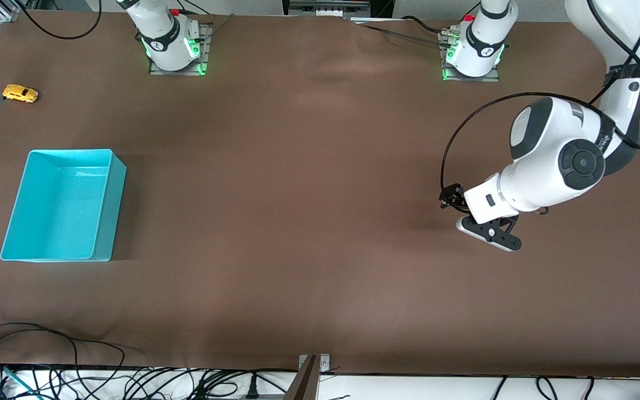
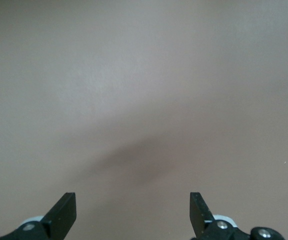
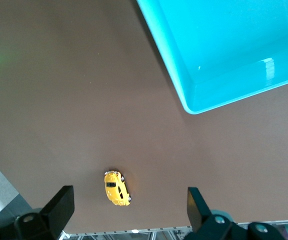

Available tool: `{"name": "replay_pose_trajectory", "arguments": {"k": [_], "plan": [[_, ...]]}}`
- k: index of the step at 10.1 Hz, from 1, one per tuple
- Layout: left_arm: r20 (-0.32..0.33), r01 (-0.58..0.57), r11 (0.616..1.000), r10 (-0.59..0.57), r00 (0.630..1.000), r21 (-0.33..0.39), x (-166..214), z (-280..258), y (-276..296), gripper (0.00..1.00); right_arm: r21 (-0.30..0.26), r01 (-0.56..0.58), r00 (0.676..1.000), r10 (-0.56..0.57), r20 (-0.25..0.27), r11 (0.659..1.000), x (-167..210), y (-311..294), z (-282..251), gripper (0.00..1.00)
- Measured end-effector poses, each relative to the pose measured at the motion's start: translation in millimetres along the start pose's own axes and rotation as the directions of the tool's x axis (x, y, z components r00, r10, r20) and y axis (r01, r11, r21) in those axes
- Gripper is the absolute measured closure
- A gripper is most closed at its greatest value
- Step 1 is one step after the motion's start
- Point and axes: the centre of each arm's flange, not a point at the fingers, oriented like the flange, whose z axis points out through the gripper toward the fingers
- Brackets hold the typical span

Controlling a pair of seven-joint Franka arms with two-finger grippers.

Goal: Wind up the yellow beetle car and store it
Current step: 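Lower the open right gripper over the yellow car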

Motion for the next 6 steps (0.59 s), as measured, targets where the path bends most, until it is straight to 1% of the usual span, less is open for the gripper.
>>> {"name": "replay_pose_trajectory", "arguments": {"k": [3,5,6], "plan": [[-0.017,0.006,1.000,-0.006,1.000,0.001,3,-8,1,0.00,0.023,0.019,1.000,-0.020,0.015,1.000,-28,-10,33,0.00],[-0.018,0.004,1.000,-0.004,1.000,0.001,3,-8,2,0.00,0.013,0.030,1.000,-0.030,-0.002,0.999,-51,-19,62,0.00],[-0.018,0.004,1.000,-0.004,1.000,0.001,3,-9,2,0.00,0.019,0.036,0.999,-0.036,0.001,0.999,-60,-24,74,0.00]]}}
